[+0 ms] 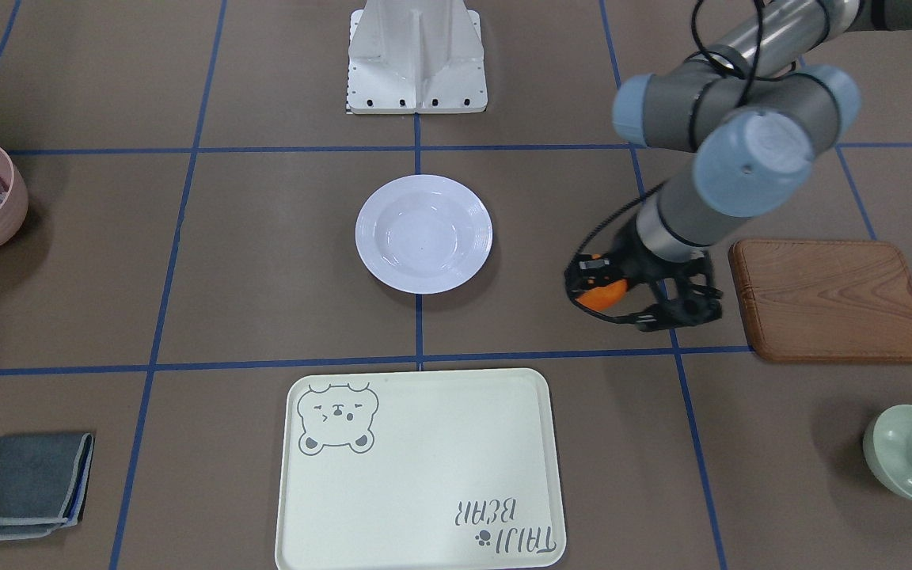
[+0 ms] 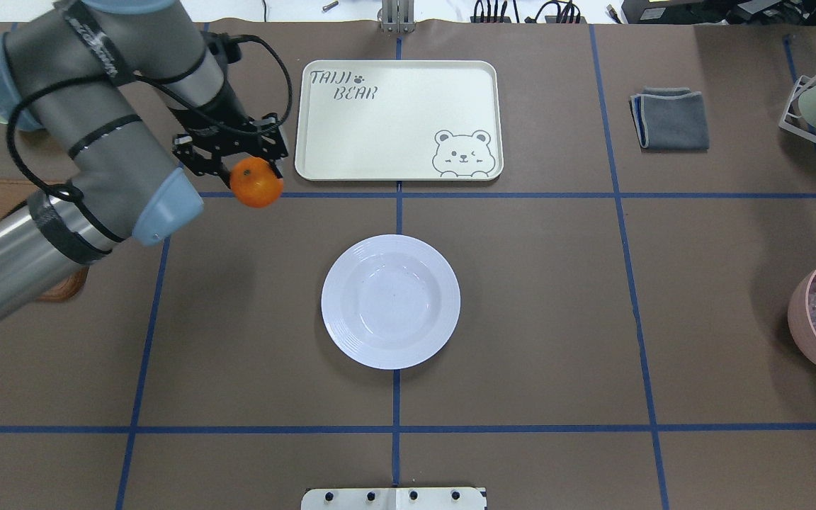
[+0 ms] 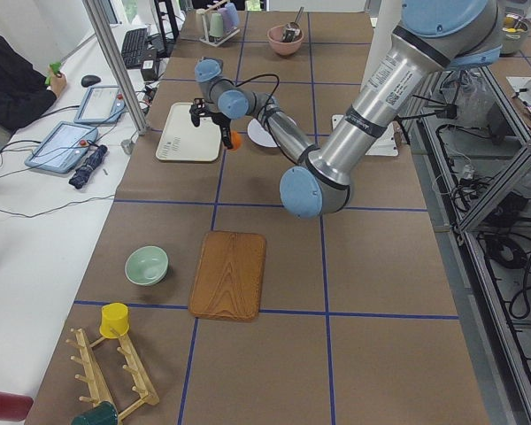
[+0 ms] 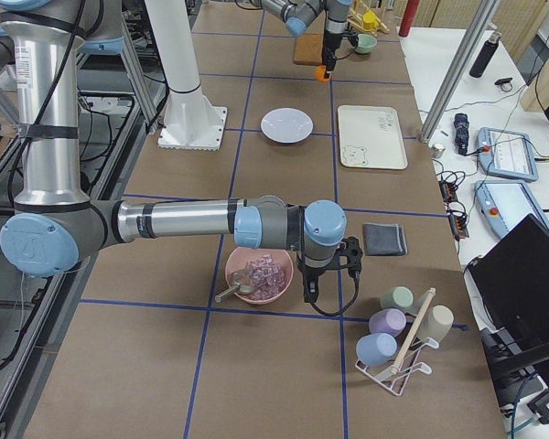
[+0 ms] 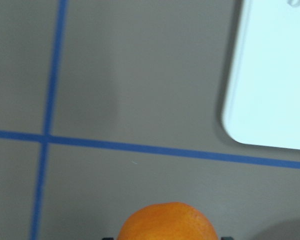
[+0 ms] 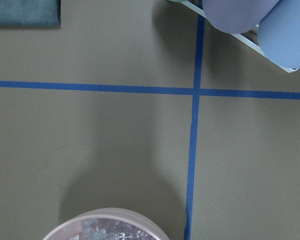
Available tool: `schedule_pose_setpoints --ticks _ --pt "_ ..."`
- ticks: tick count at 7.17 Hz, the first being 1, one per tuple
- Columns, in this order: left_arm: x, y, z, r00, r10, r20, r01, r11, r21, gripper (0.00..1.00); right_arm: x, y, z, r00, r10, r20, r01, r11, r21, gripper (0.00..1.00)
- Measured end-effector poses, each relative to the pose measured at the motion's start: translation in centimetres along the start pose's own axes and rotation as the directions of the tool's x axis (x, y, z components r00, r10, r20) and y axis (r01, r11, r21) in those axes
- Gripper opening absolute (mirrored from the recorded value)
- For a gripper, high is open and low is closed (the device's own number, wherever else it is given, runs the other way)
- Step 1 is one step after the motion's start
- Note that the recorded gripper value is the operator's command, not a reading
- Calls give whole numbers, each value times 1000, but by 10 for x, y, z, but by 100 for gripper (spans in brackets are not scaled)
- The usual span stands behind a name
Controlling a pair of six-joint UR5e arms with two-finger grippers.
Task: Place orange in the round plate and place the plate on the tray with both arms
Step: 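Lift the orange with the left gripper and carry it over the white plate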
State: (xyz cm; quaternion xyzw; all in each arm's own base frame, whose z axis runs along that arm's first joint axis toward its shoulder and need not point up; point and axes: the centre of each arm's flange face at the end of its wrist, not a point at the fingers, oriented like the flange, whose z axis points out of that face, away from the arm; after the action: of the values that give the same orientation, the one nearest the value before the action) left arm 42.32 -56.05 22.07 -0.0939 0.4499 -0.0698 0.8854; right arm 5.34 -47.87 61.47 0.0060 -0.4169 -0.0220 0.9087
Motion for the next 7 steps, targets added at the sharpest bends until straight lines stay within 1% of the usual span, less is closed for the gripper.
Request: schedule_pose_setpoints --ticks 1,2,4,5,6,7 --pt "30 29 16 1000 -29 -5 29 999 -23 0 2 0 -1 1000 0 -17 0 1000 0 100" --pt "51 56 38 1000 -31 5 31 999 -32 0 2 0 -1 1000 0 -29 0 1000 1 100" --pt "82 101 75 1000 -6 7 7 999 -53 0 1 -1 -3 1000 -1 -31 1 1000 3 100" --pt "93 111 91 1000 3 0 -3 998 -65 0 0 -1 -3 1000 -1 -28 1 1000 4 100" --pt "103 113 107 1000 11 -3 -11 998 -63 0 0 -1 -3 1000 -1 -28 1 1000 4 100" --pt "108 112 124 1000 21 0 -21 999 -41 0 0 -1 -3 1000 -1 -27 1 1000 4 100"
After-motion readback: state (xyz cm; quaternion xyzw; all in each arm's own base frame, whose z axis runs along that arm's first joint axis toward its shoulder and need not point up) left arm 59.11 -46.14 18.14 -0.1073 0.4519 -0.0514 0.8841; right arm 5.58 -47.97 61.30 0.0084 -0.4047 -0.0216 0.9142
